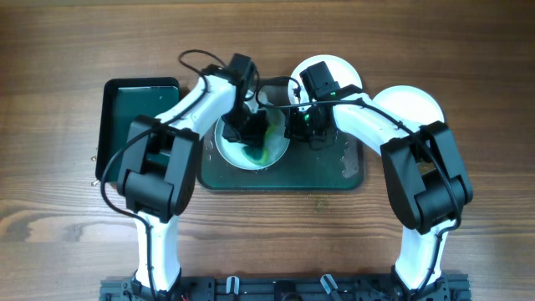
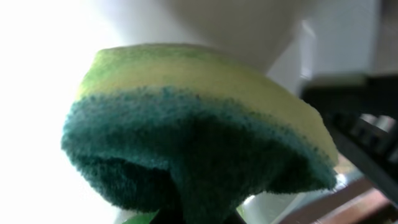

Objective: Clean dirty plates on tray and stack at the side
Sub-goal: 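Scrub the centered plate with the sponge while the right gripper holds its rim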

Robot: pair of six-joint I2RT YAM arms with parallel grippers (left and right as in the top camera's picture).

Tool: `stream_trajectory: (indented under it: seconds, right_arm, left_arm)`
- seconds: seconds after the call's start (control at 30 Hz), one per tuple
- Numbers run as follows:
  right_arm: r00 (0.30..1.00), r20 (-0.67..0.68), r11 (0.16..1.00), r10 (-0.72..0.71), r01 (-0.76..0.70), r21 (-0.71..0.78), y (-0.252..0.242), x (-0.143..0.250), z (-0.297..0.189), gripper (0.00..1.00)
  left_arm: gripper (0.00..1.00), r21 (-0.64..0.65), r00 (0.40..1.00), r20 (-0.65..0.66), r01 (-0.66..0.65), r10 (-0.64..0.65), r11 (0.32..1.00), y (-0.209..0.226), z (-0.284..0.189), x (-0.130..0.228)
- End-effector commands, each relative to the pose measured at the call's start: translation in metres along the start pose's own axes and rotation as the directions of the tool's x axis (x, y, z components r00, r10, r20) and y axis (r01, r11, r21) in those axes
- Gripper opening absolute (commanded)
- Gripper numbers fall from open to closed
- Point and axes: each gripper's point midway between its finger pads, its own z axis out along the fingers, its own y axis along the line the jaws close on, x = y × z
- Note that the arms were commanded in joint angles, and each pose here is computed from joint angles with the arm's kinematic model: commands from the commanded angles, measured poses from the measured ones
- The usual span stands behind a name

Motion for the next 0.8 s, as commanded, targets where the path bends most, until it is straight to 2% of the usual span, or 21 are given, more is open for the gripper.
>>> stream_trajectory:
  seconds: [0.0,0.07,0.17,0.2,0.23,0.3,0.4,0.47,0.5,0.57,0.6,0.63,0.67,0.77]
  right_arm:
    - [1.000,-0.001,1.000,0.006,-0.006,-0.003,0.002,-0.003,0.005,0.04]
    - [1.000,-0.001,1.000,0.006,-0.006,-0.003,0.002,-0.003,0.005,0.04]
    - [1.000,-0.001,1.000,0.006,-0.006,-0.003,0.002,-0.003,0.005,0.04]
    - [1.000,-0.001,1.000,0.006,-0.006,-0.002,0.002,-0.003,0.005,0.04]
    - [1.000,-0.001,1.000,0.005,-0.005,-0.003,0.002,-0.003,0.005,0.04]
    - [1.000,-0.001,1.000,0.005,-0.005,-0.003,0.002,-0.003,0.005,0.04]
    - [1.000,-0.001,1.000,0.005,-0.005,-0.003,0.002,-0.003,0.005,0.04]
    - [1.000,-0.001,1.000,0.006,-0.006,-0.002,0.002,-0.003,0.005,0.04]
    - [1.000,-0.001,1.000,0.006,-0.006,-0.002,0.002,-0.003,0.005,0.04]
    - [1.000,-0.001,1.000,0.006,-0.006,-0.003,0.002,-0.003,0.005,0.04]
    - [1.000,-0.001,1.000,0.005,-0.005,-0.003,0.002,-0.003,0.005,0.04]
    - [1.000,-0.001,1.000,0.006,-0.006,-0.003,0.002,-0.003,0.005,0.04]
    - [1.000,-0.001,1.000,0.006,-0.006,-0.003,0.002,-0.003,0.005,0.04]
    - [1.000,-0.001,1.000,0.006,-0.006,-0.003,0.002,-0.003,0.005,0.04]
  left_arm:
    - [0.04,0.121,0.998,-0.045,-0.046,0.052,0.992,-0.013,0.019,0.006]
    - [0.04,0.064,0.999,0.040,-0.002,0.000,0.998,0.004,0.015,-0.017]
    - [0.04,-0.156,0.961,0.227,0.195,-0.157,0.968,0.057,0.002,-0.053]
    - [0.04,-0.245,0.931,0.304,0.284,-0.204,0.927,0.079,-0.006,-0.061]
    - [0.04,-0.366,0.884,0.402,0.392,-0.236,0.844,0.108,-0.020,-0.064]
    - [0.04,-0.470,0.849,0.474,0.470,-0.235,0.747,0.132,-0.036,-0.061]
    - [0.04,-0.551,0.842,0.484,0.504,-0.238,0.665,0.148,-0.047,-0.047]
    - [0.04,-0.559,0.864,0.430,0.483,-0.263,0.674,0.146,-0.041,-0.035]
    - [0.04,-0.545,0.889,0.372,0.442,-0.267,0.713,0.139,-0.034,-0.030]
    - [0.04,-0.438,0.963,0.175,0.261,-0.203,0.860,0.108,-0.012,-0.018]
    - [0.04,-0.300,0.991,0.050,0.133,-0.124,0.944,0.080,0.000,-0.007]
    - [0.04,-0.176,0.998,-0.023,0.047,-0.051,0.983,0.058,0.006,0.002]
    - [0.04,0.014,0.994,-0.095,-0.061,0.062,0.998,0.027,0.007,0.016]
    - [0.04,0.282,0.973,-0.127,-0.149,0.191,0.948,-0.015,-0.001,0.035]
